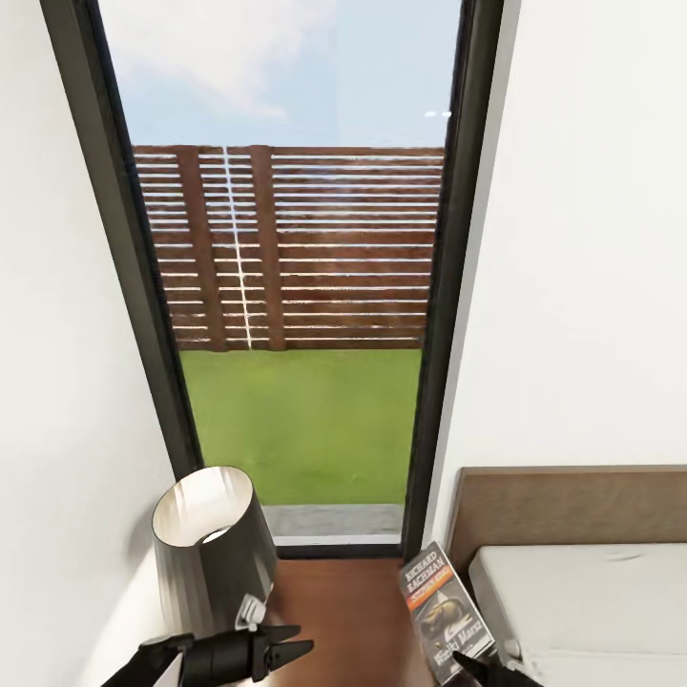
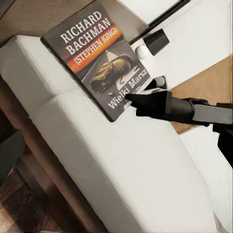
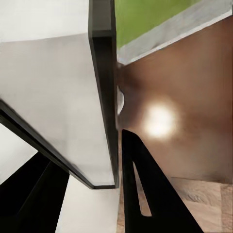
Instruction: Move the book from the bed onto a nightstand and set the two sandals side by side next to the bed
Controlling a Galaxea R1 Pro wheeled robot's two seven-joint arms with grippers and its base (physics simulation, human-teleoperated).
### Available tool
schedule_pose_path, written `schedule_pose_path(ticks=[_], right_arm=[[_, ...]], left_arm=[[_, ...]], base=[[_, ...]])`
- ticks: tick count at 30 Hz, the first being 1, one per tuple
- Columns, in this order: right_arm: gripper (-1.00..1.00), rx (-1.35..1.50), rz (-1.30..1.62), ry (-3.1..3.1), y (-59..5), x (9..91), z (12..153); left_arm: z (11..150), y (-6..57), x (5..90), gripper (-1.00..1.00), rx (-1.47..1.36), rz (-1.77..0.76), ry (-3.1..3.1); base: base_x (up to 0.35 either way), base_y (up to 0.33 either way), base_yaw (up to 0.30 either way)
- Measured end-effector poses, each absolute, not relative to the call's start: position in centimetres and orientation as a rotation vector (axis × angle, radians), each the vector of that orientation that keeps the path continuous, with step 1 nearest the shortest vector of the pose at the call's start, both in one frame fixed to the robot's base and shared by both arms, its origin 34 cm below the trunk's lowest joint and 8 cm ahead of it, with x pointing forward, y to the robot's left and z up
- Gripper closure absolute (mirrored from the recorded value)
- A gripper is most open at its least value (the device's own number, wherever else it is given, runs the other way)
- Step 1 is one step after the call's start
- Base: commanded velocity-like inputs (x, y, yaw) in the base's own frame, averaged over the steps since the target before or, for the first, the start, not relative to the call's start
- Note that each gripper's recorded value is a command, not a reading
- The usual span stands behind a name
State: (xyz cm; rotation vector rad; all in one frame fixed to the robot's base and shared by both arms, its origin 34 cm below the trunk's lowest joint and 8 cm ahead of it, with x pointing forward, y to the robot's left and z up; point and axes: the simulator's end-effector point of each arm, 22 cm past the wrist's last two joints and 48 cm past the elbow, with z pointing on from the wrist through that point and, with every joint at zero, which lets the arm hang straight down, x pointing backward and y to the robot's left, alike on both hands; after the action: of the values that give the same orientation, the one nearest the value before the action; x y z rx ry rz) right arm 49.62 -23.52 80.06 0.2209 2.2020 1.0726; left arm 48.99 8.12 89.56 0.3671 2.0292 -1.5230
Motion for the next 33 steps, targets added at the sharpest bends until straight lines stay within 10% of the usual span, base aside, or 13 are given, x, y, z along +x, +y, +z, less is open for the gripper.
schedule_pose_path(ticks=[17, 33], right_arm=[[1.00, 0.258, 1.503, 2.210, -8.7, 51.1, 85.8], [1.00, 0.348, 1.327, 2.327, -8.3, 52.2, 83.0]], left_arm=[[89.3, 8.1, 48.5, -1.00, 0.372, -1.531, 2.020], [89.3, 7.8, 48.5, -1.00, 0.373, -1.536, 2.018]], base=[[0.000, 0.000, 0.000], [0.000, 0.000, 0.000]])
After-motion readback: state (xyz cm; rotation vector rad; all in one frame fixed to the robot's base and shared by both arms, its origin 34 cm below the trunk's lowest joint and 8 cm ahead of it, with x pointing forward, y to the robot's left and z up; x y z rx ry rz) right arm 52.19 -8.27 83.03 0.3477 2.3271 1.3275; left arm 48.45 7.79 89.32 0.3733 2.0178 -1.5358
